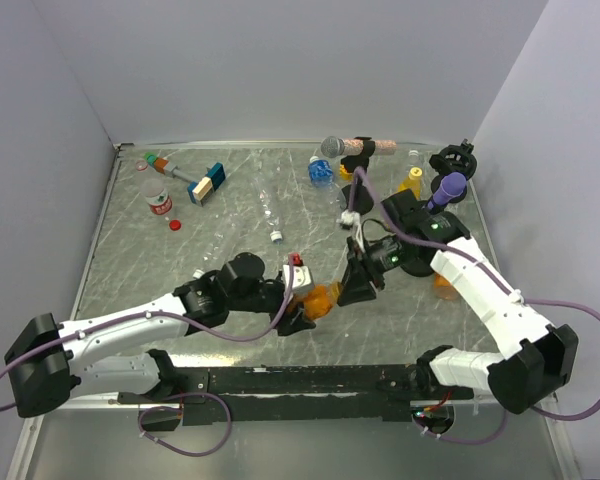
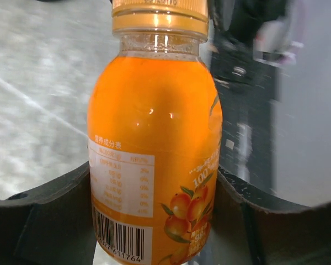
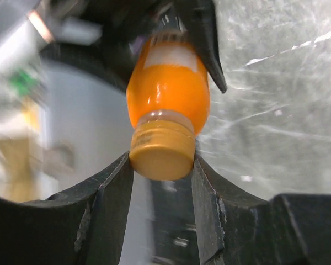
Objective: Unscrew the bottle caps
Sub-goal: Unscrew the bottle cap from the plastic bottle.
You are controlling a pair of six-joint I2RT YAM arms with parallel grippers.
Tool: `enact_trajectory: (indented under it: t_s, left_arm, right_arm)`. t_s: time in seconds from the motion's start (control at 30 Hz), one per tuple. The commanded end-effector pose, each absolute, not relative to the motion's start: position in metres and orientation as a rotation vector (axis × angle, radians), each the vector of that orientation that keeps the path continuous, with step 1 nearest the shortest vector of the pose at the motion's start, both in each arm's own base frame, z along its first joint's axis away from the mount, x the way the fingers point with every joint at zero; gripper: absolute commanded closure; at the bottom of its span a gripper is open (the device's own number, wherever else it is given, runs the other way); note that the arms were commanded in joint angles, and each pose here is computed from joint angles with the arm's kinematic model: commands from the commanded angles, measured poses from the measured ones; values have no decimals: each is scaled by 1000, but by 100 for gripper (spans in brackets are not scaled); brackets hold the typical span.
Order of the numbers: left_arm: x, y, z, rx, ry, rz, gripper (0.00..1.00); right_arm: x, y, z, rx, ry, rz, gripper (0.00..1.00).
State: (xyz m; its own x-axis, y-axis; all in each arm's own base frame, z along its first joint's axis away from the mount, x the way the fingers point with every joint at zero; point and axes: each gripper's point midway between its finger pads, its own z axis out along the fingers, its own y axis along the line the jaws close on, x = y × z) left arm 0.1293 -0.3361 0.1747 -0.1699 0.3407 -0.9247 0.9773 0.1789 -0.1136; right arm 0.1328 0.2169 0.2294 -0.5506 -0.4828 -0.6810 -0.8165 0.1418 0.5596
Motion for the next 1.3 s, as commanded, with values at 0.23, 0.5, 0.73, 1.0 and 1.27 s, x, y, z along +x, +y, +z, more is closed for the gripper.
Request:
enact_trajectory:
  t_s: [0.23, 0.5, 0.73, 1.0, 1.27]
  left_arm:
    - [105, -320, 218, 1319, 1524, -1347, 80]
    - [132, -312, 206, 1234, 1617, -1147, 80]
    - [135, -315, 211, 1234, 1594, -1005, 80]
    - [134, -325, 208, 1237, 1599, -992, 81]
    - [137, -331, 208, 1230, 1604, -995, 81]
  right_arm:
    - [126, 226, 242, -1818, 1331, 877, 92]
    - [131, 221, 249, -1597, 1668, 1013, 29]
    - [119, 224, 255, -1263, 1934, 1327, 15]
    - [134, 231, 259, -1017, 2112, 1507, 14]
    - [140, 234, 253, -984, 2148, 1529, 27]
